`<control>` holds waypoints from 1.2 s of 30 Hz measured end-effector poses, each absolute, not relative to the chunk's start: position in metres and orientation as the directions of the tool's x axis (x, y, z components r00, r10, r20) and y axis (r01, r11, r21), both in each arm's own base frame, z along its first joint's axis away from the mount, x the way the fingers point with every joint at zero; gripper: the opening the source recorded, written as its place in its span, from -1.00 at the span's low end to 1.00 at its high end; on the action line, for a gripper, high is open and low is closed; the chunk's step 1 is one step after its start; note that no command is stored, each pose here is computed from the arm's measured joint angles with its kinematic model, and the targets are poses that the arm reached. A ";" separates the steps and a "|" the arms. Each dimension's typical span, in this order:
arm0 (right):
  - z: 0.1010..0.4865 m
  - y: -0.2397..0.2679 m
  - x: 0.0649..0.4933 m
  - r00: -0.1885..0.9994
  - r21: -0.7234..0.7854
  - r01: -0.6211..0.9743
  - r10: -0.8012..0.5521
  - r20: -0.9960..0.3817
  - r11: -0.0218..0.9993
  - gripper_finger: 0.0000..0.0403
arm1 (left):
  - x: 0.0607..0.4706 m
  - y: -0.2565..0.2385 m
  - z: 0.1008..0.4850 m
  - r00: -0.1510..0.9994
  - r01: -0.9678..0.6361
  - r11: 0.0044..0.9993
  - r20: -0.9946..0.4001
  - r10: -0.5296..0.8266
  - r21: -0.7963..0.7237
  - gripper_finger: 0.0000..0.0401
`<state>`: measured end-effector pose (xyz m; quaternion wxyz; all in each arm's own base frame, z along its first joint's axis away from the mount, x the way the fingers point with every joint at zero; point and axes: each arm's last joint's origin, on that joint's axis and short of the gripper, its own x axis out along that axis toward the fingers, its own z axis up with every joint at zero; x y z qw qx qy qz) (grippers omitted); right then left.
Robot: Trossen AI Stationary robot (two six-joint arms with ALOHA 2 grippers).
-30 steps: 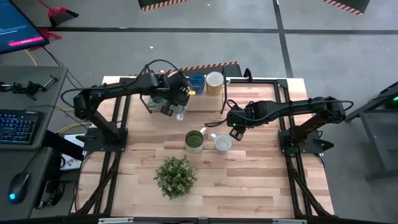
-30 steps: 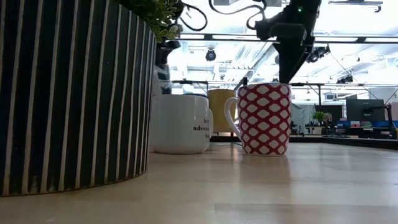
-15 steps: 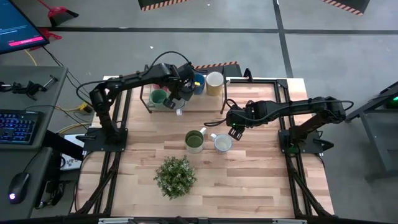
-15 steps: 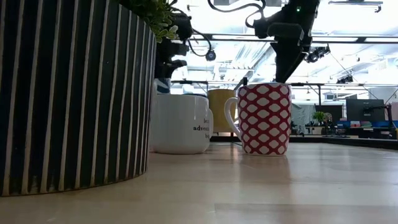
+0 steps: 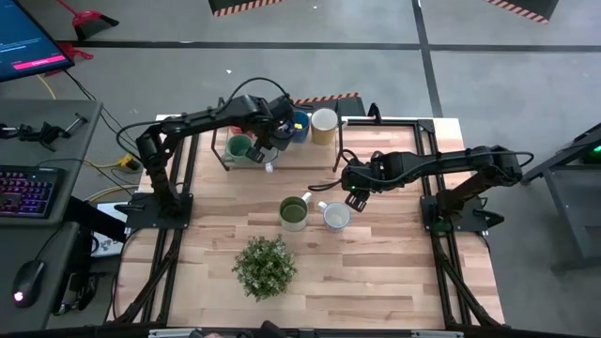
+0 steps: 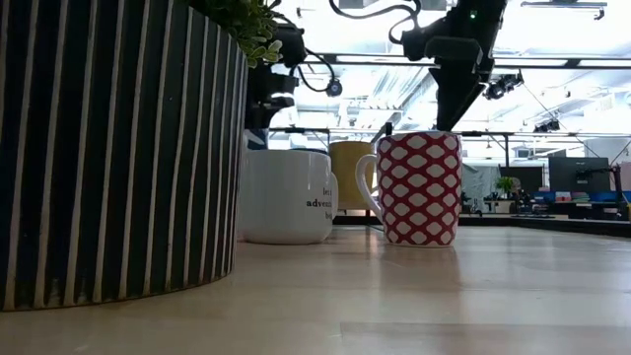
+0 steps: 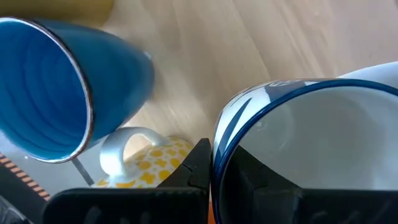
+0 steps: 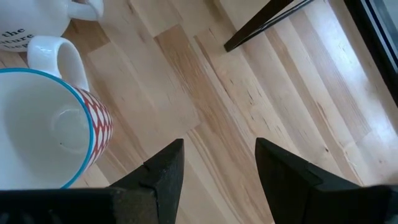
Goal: Place coffee mugs
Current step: Put the blue patterned mug on the shelf
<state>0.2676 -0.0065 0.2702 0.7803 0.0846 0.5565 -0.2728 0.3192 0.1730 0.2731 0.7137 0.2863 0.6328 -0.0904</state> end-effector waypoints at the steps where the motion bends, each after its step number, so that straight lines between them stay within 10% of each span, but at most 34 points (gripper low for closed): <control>1: 0.270 -0.006 0.268 0.232 -0.172 0.520 -0.332 -0.915 0.837 -0.12 | 0.319 0.174 0.272 0.179 0.487 0.823 -0.956 0.233 0.292 -0.94; 36: 0.270 -0.006 0.268 0.234 -0.169 0.524 -0.332 -0.914 0.835 -0.12 | 0.319 0.181 0.269 0.176 0.387 0.868 -0.949 0.261 0.310 -0.94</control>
